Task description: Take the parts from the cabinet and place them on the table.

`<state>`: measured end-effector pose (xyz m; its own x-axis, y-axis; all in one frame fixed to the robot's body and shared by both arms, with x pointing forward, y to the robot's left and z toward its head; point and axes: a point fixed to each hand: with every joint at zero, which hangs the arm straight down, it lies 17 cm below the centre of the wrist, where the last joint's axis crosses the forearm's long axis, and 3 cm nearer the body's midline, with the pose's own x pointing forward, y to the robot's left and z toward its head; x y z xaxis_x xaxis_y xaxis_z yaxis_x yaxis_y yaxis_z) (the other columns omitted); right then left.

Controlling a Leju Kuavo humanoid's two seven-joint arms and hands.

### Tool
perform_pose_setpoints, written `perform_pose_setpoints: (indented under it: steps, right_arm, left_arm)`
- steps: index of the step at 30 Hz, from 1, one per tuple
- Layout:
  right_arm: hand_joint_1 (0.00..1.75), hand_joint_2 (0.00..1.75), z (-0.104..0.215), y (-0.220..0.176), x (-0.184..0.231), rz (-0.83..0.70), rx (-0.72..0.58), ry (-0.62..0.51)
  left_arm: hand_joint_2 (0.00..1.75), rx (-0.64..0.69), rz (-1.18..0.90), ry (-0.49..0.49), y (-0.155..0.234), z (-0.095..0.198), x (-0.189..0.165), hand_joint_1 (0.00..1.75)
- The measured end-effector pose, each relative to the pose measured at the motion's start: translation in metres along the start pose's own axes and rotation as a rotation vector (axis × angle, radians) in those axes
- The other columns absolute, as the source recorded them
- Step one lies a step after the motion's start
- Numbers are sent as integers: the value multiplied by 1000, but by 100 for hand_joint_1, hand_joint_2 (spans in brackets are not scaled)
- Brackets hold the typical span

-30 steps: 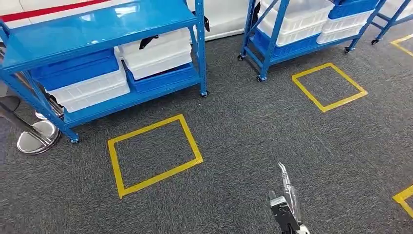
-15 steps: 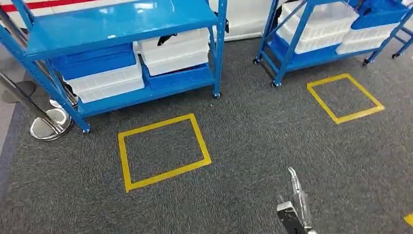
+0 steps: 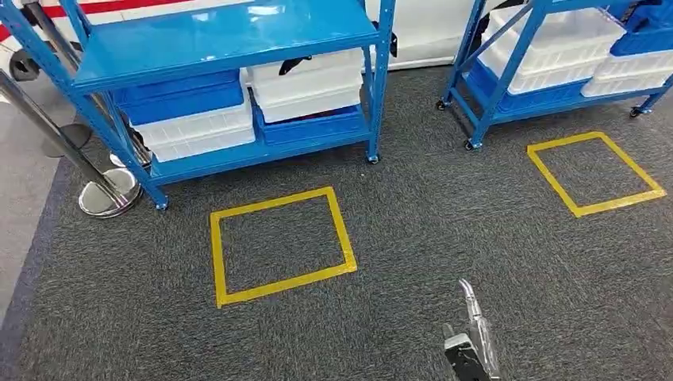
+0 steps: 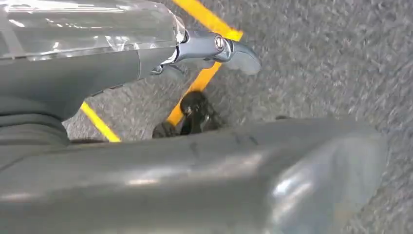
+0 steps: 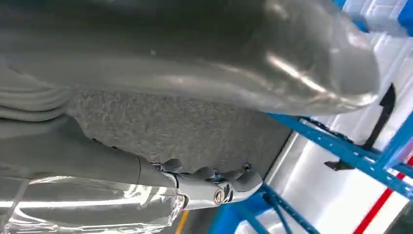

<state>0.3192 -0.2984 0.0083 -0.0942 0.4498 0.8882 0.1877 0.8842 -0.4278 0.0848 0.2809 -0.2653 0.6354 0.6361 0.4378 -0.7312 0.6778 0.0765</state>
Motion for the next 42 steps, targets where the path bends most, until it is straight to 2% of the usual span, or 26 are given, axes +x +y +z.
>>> perform_pose_setpoints:
  steps: [13, 42]
  right_arm:
    - [0, 0, 23, -13, -16, -16, -32, 60]
    - [0, 0, 15, -32, -36, -16, -52, 85]
  left_arm:
    - [0, -30, -10, -3, -5, 1, 0, 0]
    - [0, -51, -30, 8, -7, 4, -7, 0]
